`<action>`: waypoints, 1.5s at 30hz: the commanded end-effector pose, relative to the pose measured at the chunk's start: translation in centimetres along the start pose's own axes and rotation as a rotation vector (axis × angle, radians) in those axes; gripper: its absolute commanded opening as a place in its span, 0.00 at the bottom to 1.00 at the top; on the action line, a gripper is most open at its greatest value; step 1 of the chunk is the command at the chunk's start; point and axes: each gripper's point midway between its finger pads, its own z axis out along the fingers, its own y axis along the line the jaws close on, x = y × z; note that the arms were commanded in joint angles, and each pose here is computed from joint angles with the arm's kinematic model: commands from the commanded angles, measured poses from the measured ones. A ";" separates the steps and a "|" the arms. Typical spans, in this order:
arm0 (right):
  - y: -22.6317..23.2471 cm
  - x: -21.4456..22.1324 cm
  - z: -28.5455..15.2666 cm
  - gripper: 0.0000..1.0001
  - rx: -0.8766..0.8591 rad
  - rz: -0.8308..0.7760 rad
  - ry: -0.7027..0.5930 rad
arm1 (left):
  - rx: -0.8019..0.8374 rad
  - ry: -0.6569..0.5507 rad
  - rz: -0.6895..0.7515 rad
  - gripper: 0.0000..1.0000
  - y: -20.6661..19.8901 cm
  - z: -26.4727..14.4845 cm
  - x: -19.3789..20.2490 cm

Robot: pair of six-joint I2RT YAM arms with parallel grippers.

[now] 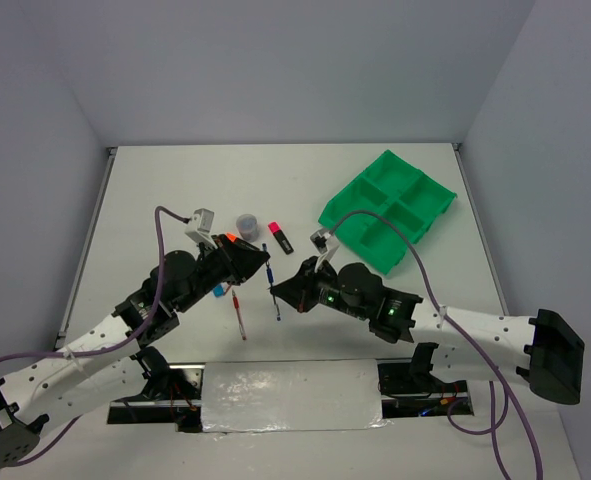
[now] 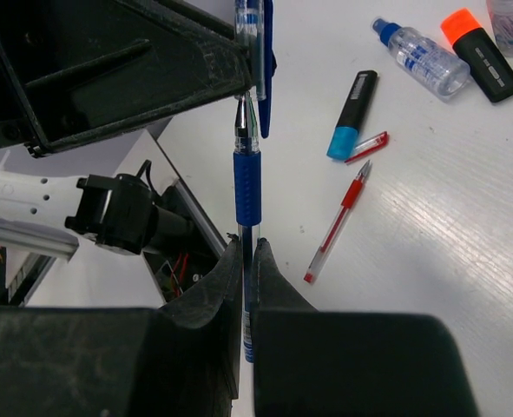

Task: Sort the stationery into containers
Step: Close the pen cap on the pen.

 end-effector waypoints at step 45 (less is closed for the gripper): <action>7.7 -17.4 -1.8 0.00 -0.373 -0.281 -0.367 | 0.229 0.191 0.110 0.00 -2.8 -1.1 5.0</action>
